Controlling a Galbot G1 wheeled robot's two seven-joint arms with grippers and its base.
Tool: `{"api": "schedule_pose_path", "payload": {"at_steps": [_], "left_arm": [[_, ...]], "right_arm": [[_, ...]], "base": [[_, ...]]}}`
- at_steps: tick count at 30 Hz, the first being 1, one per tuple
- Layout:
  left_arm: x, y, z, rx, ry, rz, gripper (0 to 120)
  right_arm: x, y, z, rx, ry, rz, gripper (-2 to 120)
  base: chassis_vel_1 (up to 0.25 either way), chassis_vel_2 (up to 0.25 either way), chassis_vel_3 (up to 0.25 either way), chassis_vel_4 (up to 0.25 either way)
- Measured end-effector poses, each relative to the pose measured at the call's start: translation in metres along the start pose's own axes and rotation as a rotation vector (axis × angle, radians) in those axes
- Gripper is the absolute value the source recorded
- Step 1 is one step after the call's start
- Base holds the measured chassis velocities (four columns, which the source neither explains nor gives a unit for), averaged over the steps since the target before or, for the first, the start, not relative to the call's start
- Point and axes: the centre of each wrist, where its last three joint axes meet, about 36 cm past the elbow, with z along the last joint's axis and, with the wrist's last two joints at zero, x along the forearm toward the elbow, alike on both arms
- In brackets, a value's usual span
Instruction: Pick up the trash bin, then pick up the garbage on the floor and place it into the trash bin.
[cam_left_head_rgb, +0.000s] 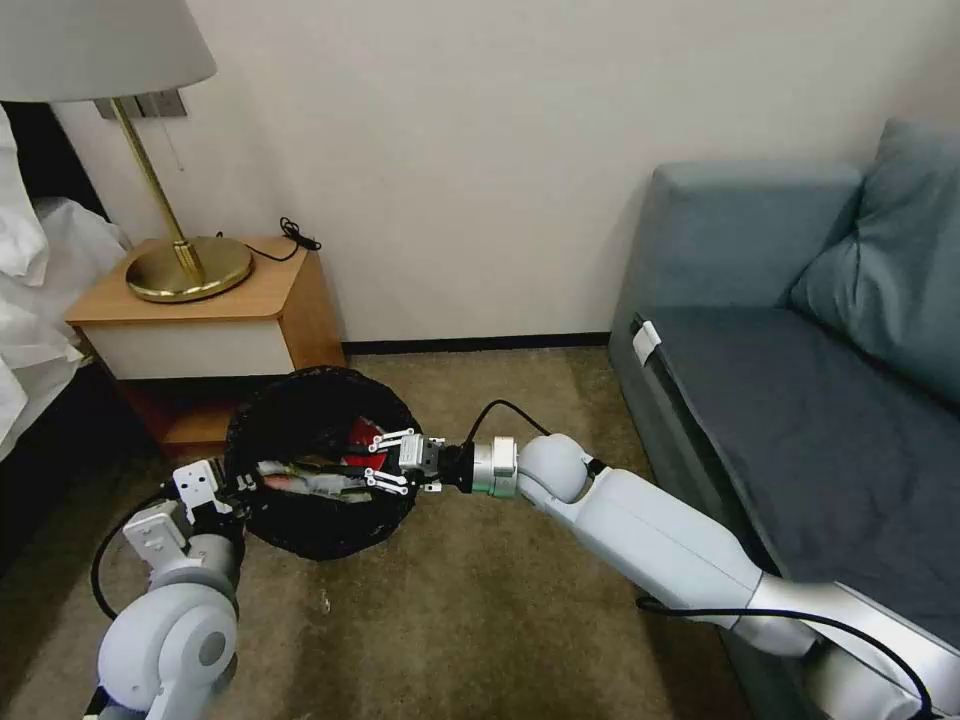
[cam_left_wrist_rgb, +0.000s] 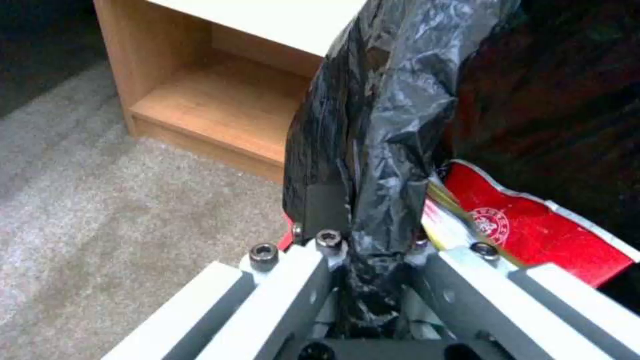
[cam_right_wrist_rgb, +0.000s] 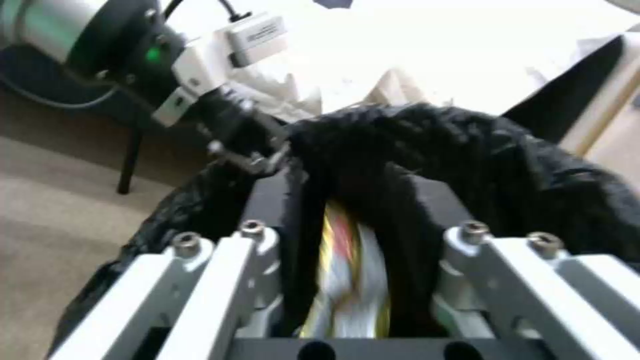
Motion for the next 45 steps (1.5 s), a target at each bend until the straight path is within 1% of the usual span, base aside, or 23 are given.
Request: {"api": "schedule_pose_path", "payload": {"at_steps": [1,2,4,5,7,8,9,12,13,15,16,19,21,22,23,24,25,28,29,31,34,38,45], "left_arm": [[0.000,0.000,0.000,0.001,0.003,0.000,0],[0.000,0.000,0.000,0.001,0.003,0.000,0],[-0.004,0.002,0.002,0.006,0.022,-0.013,0],[-0.004,0.002,0.002,0.006,0.022,-0.013,0],[-0.008,0.004,0.005,0.015,0.042,-0.022,0],[-0.011,0.005,0.006,0.030,0.058,-0.023,0],[-0.011,0.005,0.006,0.030,0.058,-0.023,0],[-0.017,0.008,0.008,0.073,0.093,-0.021,0],[-0.017,0.008,0.008,0.073,0.093,-0.021,0],[-0.022,0.009,0.009,0.111,0.113,-0.010,0],[-0.022,0.009,0.009,0.111,0.113,-0.010,0],[-0.026,0.005,0.006,0.217,0.179,0.019,0],[-0.026,0.004,0.005,0.224,0.188,0.021,0],[-0.031,0.002,0.004,0.274,0.244,0.028,0],[-0.031,0.002,0.004,0.274,0.244,0.028,0],[-0.034,0.001,0.003,0.305,0.278,0.018,0],[-0.038,0.001,0.000,0.356,0.339,-0.007,0],[-0.041,0.002,-0.001,0.374,0.365,-0.025,0],[-0.045,0.004,-0.002,0.397,0.394,-0.056,0],[-0.047,0.006,-0.002,0.405,0.408,-0.071,0],[-0.053,0.014,0.003,0.411,0.437,-0.128,0],[-0.057,0.018,0.010,0.413,0.454,-0.152,0],[-0.064,0.018,0.019,0.399,0.466,-0.176,0]], "right_arm": [[0.001,-0.002,-0.002,0.001,-0.006,0.008,45],[0.001,-0.002,-0.002,0.001,-0.006,0.008,45],[0.009,-0.013,-0.011,0.018,-0.034,0.034,57],[0.009,-0.013,-0.011,0.018,-0.034,0.034,57],[0.024,-0.023,-0.022,0.033,-0.054,0.064,67],[0.040,-0.031,-0.033,0.044,-0.063,0.091,73],[0.040,-0.031,-0.033,0.044,-0.063,0.091,73],[0.082,-0.046,-0.066,0.077,-0.099,0.220,88],[0.082,-0.046,-0.066,0.077,-0.099,0.220,88],[0.112,-0.054,-0.085,0.104,-0.107,0.361,96],[0.112,-0.054,-0.085,0.104,-0.107,0.361,96],[0.148,-0.057,-0.093,0.125,-0.040,0.645,100],[0.149,-0.056,-0.092,0.124,-0.037,0.659,100],[0.160,-0.048,-0.086,0.104,-0.014,0.771,100],[0.160,-0.048,-0.086,0.104,-0.014,0.771,100],[0.163,-0.044,-0.083,0.095,-0.007,0.803,100],[0.170,-0.034,-0.077,0.083,0.009,0.835,100],[0.172,-0.030,-0.074,0.078,0.016,0.842,100],[0.175,-0.024,-0.071,0.070,0.022,0.848,100],[0.176,-0.020,-0.068,0.064,0.026,0.850,100],[0.176,-0.012,-0.060,0.057,0.035,0.847,100],[0.175,-0.009,-0.057,0.056,0.036,0.839,100],[0.173,-0.004,-0.053,0.054,0.041,0.823,100]], "base": [[0.000,0.000,0.000,0.000],[0.000,0.000,0.000,0.000],[0.000,0.000,0.000,0.000],[0.000,0.000,0.000,0.000],[0.000,0.000,0.000,0.000],[0.000,0.000,0.000,0.000],[0.000,0.000,0.000,0.000],[0.000,0.000,0.000,0.000],[0.000,0.000,0.000,0.000],[0.000,0.000,0.000,0.000],[0.000,0.000,0.000,0.000],[0.000,0.000,0.000,0.000],[0.000,0.000,0.000,0.000],[0.000,0.000,0.000,0.000],[0.000,0.000,0.000,0.000],[0.000,0.000,0.000,0.000],[0.000,0.000,0.000,0.000],[0.000,0.000,0.000,0.000],[0.000,0.000,0.000,0.000],[0.000,0.000,0.000,0.000],[0.000,0.000,0.000,0.000],[0.000,0.000,0.000,0.000],[0.000,0.000,0.000,0.000]]}}
